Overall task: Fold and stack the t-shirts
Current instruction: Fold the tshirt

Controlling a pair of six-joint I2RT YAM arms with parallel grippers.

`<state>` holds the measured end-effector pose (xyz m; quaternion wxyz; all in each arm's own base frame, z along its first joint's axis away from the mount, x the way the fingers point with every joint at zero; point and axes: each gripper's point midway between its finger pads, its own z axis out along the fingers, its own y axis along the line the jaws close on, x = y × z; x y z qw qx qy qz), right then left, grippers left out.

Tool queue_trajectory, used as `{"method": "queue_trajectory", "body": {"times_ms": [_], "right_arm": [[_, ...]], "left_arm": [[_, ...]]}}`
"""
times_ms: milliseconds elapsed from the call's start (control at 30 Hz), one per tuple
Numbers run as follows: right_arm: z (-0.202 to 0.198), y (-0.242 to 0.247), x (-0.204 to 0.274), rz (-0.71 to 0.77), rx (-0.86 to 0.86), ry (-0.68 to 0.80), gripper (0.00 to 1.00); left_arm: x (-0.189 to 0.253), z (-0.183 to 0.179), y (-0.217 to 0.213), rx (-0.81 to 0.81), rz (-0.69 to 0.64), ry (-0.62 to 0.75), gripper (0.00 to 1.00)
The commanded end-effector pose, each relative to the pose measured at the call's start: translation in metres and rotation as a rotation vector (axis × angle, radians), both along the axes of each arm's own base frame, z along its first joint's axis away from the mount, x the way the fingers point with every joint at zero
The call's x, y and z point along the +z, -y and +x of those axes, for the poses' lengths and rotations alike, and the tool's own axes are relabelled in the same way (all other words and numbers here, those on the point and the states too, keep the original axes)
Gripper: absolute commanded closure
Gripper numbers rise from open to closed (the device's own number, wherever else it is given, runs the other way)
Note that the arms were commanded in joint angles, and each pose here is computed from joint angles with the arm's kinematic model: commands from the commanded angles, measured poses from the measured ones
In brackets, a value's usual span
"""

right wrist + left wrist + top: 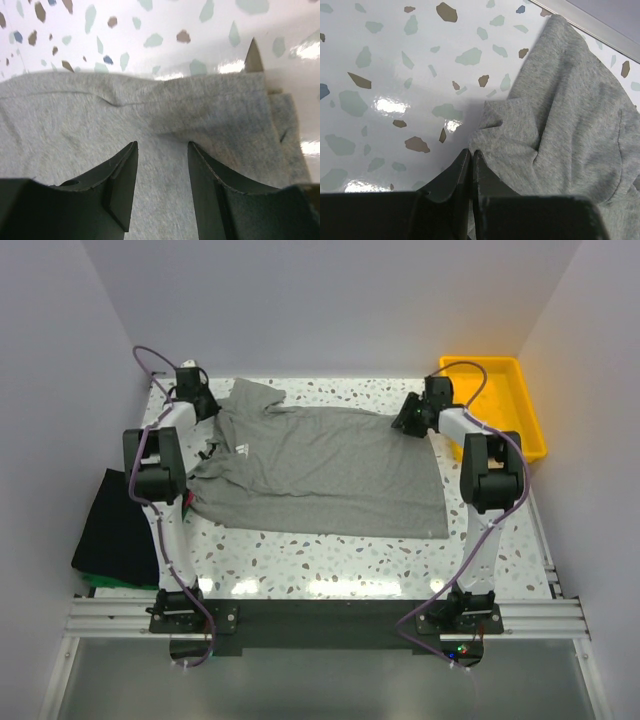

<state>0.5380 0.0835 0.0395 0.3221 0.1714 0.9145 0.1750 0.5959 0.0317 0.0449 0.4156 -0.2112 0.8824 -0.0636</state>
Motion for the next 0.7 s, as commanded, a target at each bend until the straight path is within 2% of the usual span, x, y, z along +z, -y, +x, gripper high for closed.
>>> {"method": "queue_trajectory", "body": {"times_ms": [0, 333, 667], "right_arm": [[0.024, 0.028, 0.027, -0.068, -0.055, 0.062, 0.52], [0.041, 0.060, 0.043, -0.152, -0.133, 0.077, 0.51], [0.045, 0.066, 0.003, -0.182, -0.124, 0.003, 0.51]], "left_arm": [[0.049, 0.006, -0.020, 0.048, 0.028, 0.104, 0.91], [0.043, -0.002, -0.025, 0.084, 0.030, 0.083, 0.91], [0.039, -0.007, -0.033, 0.116, 0.035, 0.069, 0.91]]}}
